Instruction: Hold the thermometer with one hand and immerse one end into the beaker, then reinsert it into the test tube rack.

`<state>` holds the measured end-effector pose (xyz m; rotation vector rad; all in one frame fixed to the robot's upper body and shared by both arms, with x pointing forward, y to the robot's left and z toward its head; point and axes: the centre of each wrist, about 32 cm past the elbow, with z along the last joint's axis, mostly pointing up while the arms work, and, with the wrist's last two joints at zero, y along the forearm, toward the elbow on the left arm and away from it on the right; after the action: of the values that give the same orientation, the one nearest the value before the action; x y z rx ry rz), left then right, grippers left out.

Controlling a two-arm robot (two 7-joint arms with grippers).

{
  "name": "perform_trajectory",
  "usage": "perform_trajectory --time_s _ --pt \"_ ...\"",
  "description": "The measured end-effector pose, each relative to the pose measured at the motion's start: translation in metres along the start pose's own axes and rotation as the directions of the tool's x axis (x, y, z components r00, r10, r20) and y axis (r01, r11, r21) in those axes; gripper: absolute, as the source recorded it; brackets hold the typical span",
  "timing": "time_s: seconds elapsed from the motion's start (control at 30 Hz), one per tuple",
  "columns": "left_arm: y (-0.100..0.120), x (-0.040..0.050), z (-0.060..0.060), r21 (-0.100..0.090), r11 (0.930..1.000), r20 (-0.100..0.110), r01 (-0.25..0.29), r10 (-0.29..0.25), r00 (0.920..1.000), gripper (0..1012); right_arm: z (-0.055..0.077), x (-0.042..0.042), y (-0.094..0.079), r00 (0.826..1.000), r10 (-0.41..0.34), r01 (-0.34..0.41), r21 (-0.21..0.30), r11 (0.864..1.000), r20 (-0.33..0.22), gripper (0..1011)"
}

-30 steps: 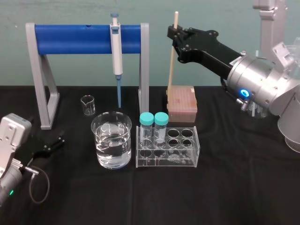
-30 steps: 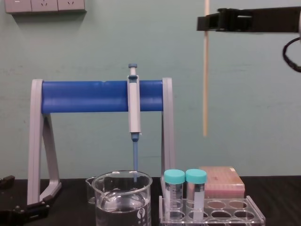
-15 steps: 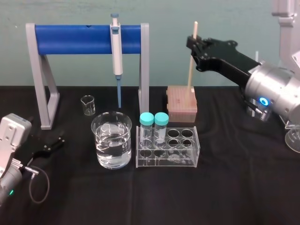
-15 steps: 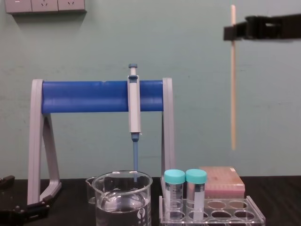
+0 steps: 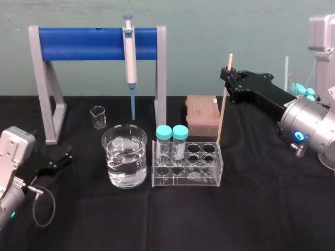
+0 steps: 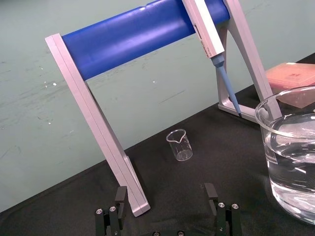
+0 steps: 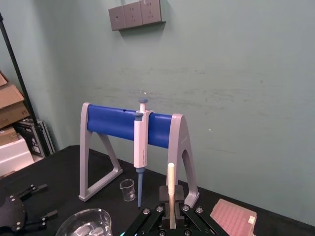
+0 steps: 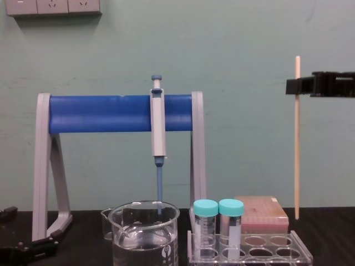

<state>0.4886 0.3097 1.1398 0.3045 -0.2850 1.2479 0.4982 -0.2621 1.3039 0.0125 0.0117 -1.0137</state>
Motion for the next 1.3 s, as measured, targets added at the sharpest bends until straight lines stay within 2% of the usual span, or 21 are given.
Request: perform_trajectory --time_s 0.33,1.17,1.3 --pt "0.000 0.0000 0.000 0.000 1.0000 0.000 0.000 0.000 1.0000 1004 -0.018 0.0068 0.009 1.000 0.015 -0.015 0.000 1.000 -0.006 55" --pt "0.000 0.0000 0.000 0.000 1.0000 0.000 0.000 0.000 1.0000 1004 -0.041 0.0133 0.019 0.998 0.052 -0.054 -0.054 0.997 -0.033 55" --pt "0.000 0.0000 0.000 0.000 1.0000 0.000 0.000 0.000 1.0000 1004 -0.045 0.0133 0.020 0.998 0.057 -0.058 -0.060 0.996 -0.019 55"
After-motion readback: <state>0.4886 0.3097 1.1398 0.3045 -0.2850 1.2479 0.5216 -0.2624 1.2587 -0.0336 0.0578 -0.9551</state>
